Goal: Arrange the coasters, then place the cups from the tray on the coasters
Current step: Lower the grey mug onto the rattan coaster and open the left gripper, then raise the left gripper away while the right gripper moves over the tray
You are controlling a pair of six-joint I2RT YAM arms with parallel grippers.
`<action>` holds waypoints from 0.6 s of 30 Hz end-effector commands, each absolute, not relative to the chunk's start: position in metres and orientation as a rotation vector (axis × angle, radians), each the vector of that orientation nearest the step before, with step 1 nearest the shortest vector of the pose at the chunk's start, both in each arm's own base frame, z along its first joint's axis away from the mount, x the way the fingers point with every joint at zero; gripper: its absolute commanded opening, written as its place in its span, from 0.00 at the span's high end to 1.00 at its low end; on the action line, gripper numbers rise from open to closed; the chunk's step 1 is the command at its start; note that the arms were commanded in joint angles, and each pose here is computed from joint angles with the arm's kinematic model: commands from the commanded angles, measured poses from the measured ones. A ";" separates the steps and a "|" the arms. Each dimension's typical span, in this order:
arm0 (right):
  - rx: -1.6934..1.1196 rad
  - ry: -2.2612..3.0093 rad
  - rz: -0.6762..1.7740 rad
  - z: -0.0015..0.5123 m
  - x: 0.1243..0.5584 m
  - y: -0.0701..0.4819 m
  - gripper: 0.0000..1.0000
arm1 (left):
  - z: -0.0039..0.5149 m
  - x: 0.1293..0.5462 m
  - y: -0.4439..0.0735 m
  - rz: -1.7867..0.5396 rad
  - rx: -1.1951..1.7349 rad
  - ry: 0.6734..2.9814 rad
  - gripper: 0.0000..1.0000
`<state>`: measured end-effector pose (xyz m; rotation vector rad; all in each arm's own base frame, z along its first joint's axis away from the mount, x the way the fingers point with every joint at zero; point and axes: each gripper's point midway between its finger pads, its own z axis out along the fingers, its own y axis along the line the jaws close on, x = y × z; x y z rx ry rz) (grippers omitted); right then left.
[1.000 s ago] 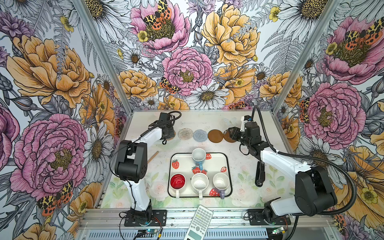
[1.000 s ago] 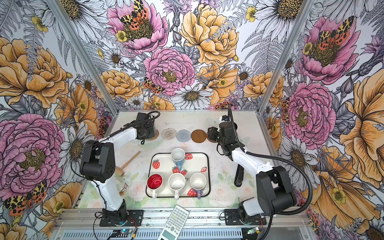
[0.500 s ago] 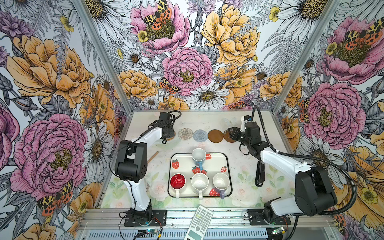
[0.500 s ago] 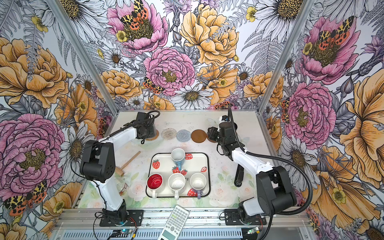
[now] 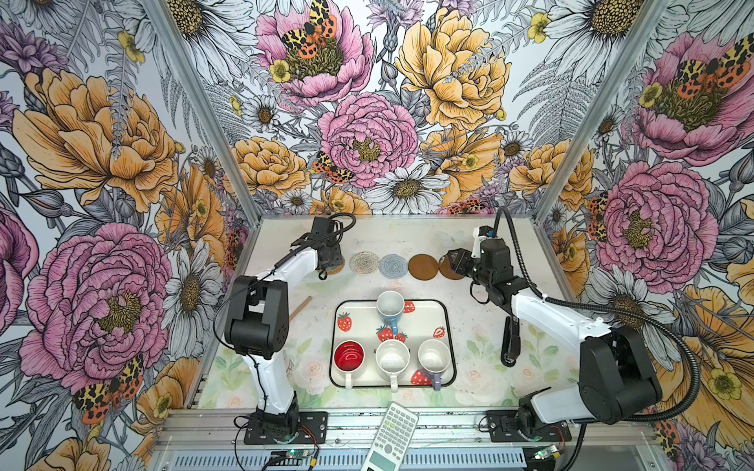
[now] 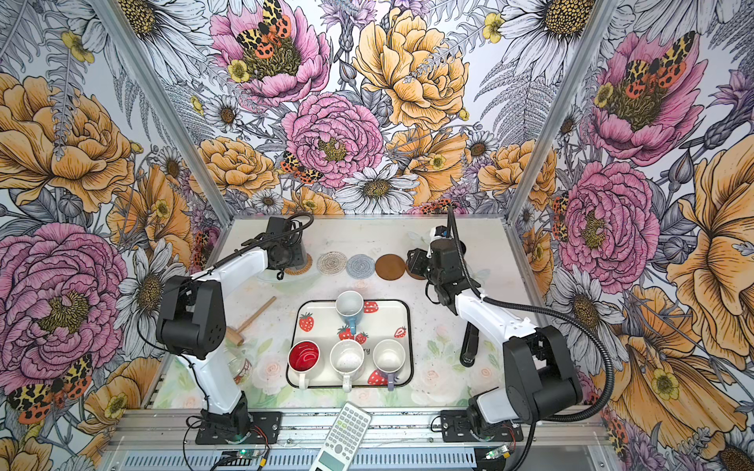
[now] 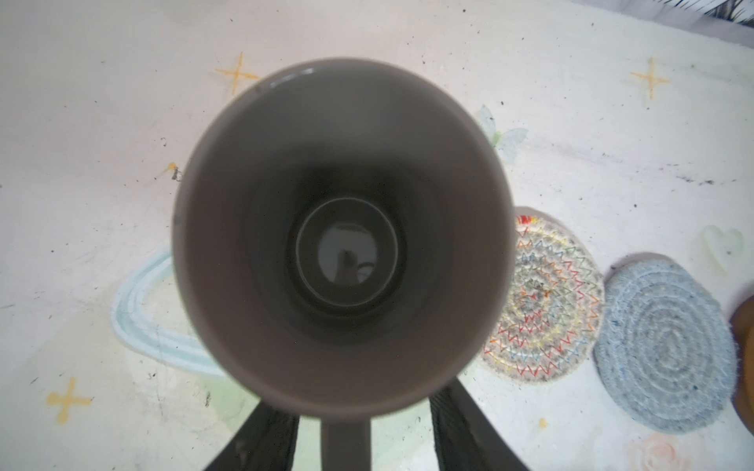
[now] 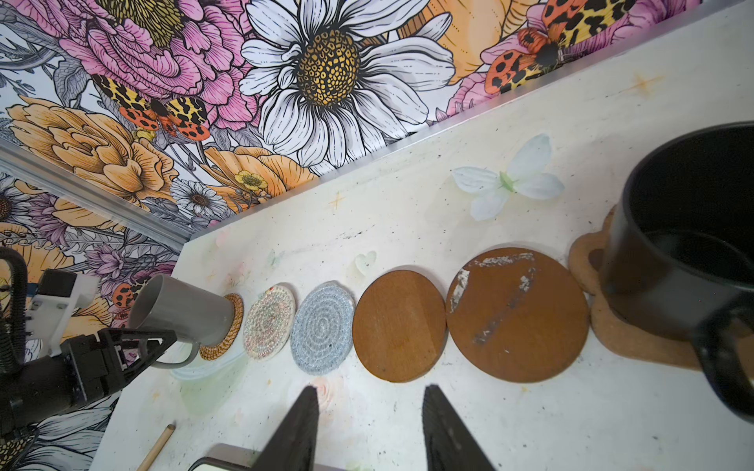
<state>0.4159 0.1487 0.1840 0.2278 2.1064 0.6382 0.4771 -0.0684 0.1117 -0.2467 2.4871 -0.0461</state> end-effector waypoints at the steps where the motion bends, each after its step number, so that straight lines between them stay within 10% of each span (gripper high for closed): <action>1: 0.219 2.081 0.643 0.197 0.424 0.148 0.56 | 0.161 0.480 -0.069 -0.065 -0.250 2.364 0.47; 18: 0.219 2.077 0.658 0.202 0.418 0.148 0.54 | 0.266 0.426 -0.096 -0.099 -0.158 2.134 0.41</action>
